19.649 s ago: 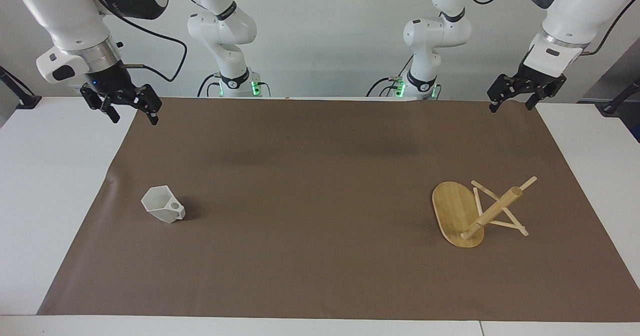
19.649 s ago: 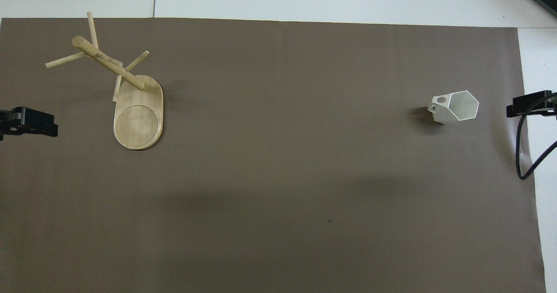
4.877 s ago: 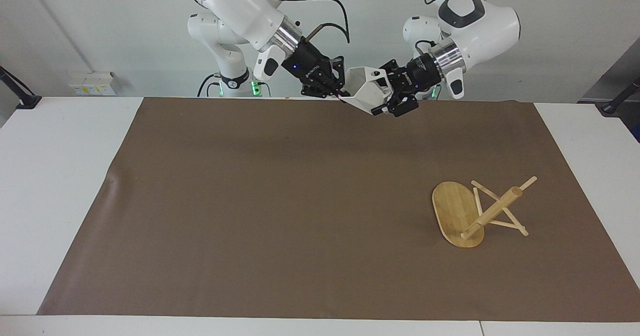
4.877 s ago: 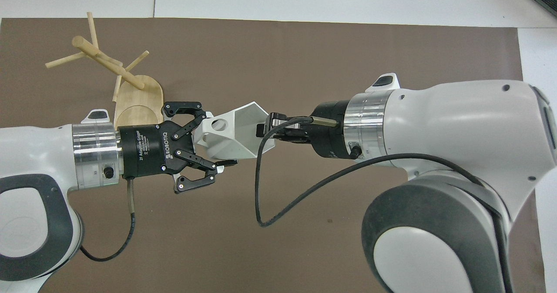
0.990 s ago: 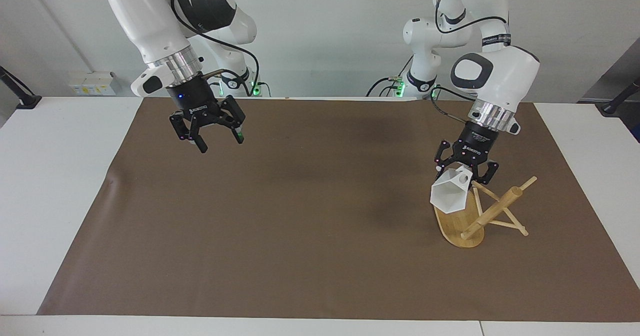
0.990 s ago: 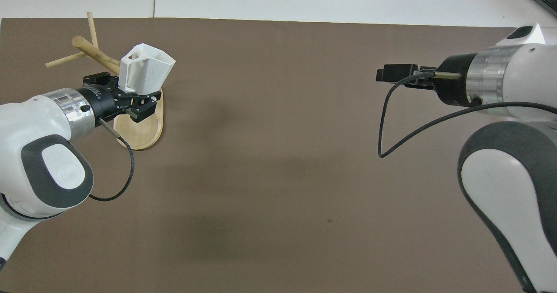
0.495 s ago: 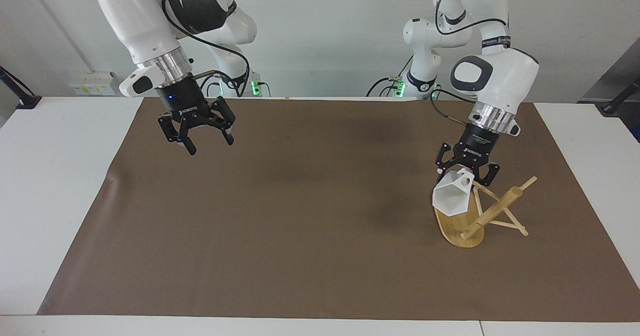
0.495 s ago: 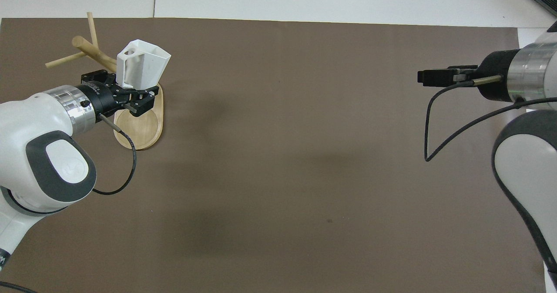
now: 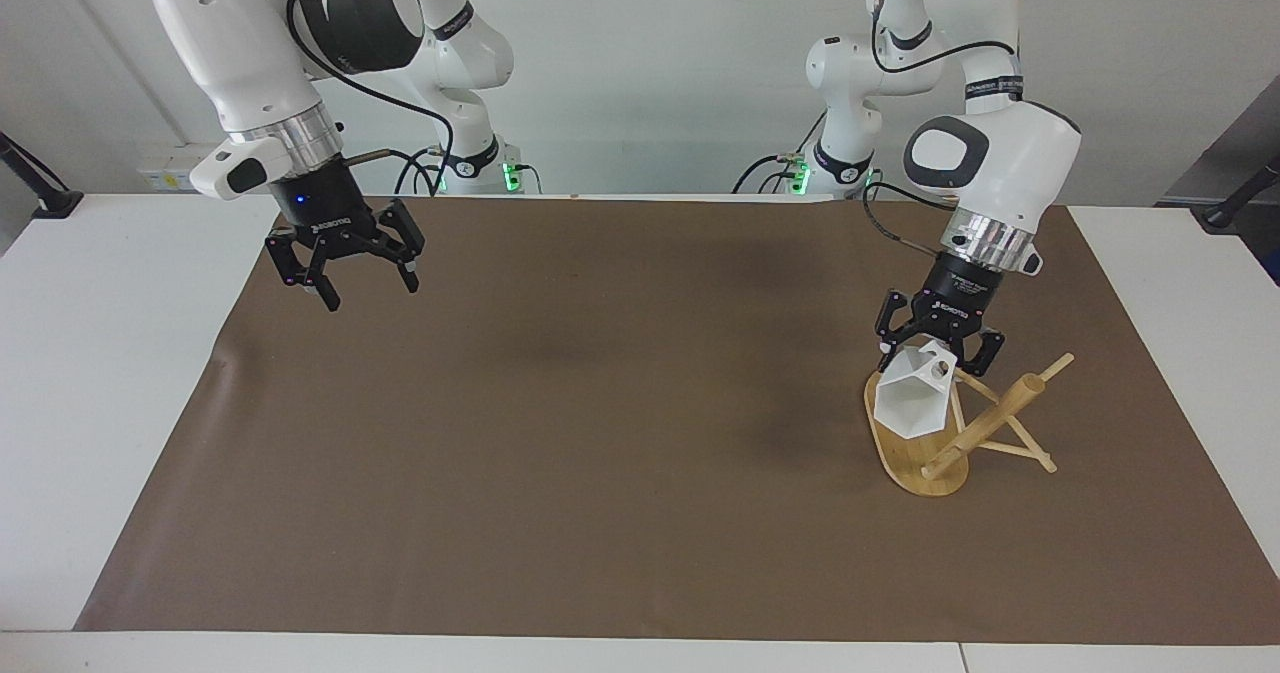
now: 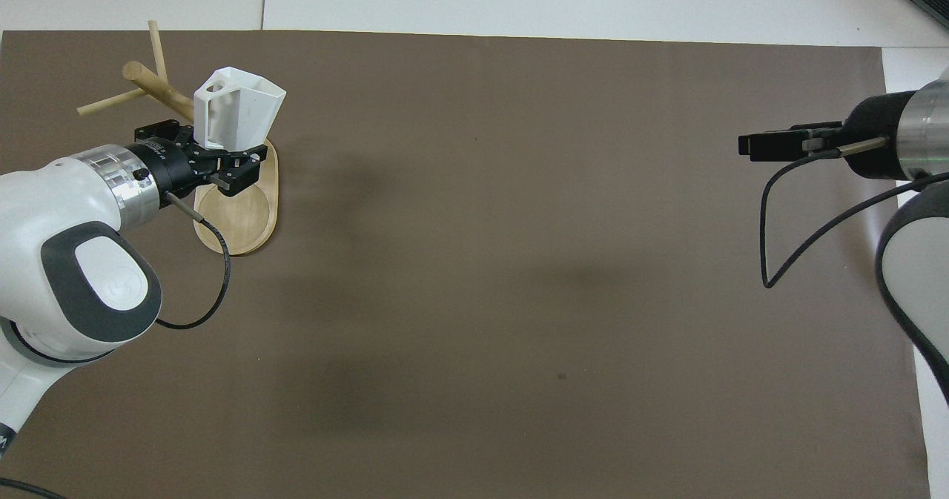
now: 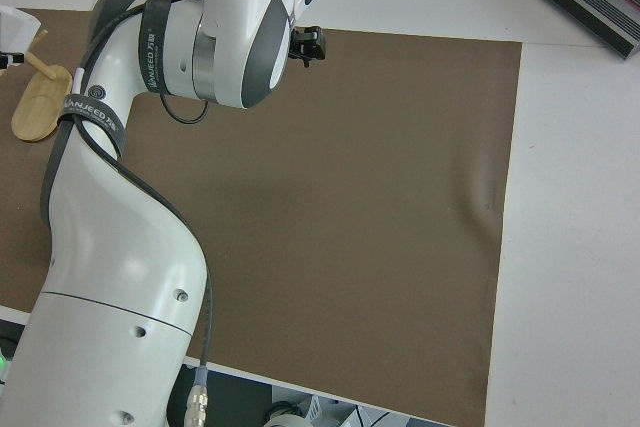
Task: Hang cup on rack
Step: 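Move the cup onto a mug tree peg while the right gripper withdraws, then open the left gripper and pull it back from the hung cup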
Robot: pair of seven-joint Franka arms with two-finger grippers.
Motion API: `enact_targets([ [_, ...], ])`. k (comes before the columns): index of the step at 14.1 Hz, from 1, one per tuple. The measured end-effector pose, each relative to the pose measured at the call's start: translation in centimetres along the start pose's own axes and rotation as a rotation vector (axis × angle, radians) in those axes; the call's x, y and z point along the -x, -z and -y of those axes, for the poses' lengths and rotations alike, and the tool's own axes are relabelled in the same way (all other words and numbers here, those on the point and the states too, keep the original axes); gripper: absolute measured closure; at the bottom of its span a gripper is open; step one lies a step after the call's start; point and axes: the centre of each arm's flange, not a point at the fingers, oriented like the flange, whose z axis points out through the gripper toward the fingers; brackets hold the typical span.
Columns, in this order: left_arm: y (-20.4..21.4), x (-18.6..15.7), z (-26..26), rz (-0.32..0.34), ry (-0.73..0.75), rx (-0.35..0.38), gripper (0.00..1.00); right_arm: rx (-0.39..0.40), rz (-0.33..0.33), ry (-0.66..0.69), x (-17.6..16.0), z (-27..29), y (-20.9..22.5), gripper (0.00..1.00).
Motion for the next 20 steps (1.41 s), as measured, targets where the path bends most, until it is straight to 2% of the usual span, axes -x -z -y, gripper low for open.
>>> enact_targets([
  [3, 0.0, 0.0, -0.2, 0.002, 0.022, 0.005, 0.27, 0.027, 0.046, 0.053, 0.5, -0.9, 1.0, 0.0],
  [10, -0.5, -0.4, -0.7, 0.004, 0.084, 0.019, 0.27, -0.003, 0.193, 0.022, 2.6, -2.8, 2.5, 0.0],
  [12, -0.5, -0.5, -1.1, 0.006, 0.099, 0.026, 0.27, 0.012, 0.229, 0.015, 3.1, -3.5, 2.7, 0.0],
  [16, -0.5, -0.5, -1.2, 0.007, 0.104, 0.029, 0.26, 0.057, 0.259, 0.019, 3.5, -4.0, 3.5, 0.0],
  [17, -0.5, -0.5, -1.2, 0.008, 0.104, 0.03, 0.21, 0.07, 0.26, 0.022, 3.5, -4.1, 3.8, 0.0],
  [19, -0.4, -0.5, -1.3, 0.012, 0.105, 0.034, 0.01, 0.104, 0.265, 0.027, 3.5, -4.4, 4.1, 0.0],
  [20, -0.3, -0.3, -1.4, 0.014, 0.106, 0.035, 0.01, 0.117, 0.269, 0.03, 3.5, -4.5, 4.2, 0.0],
])
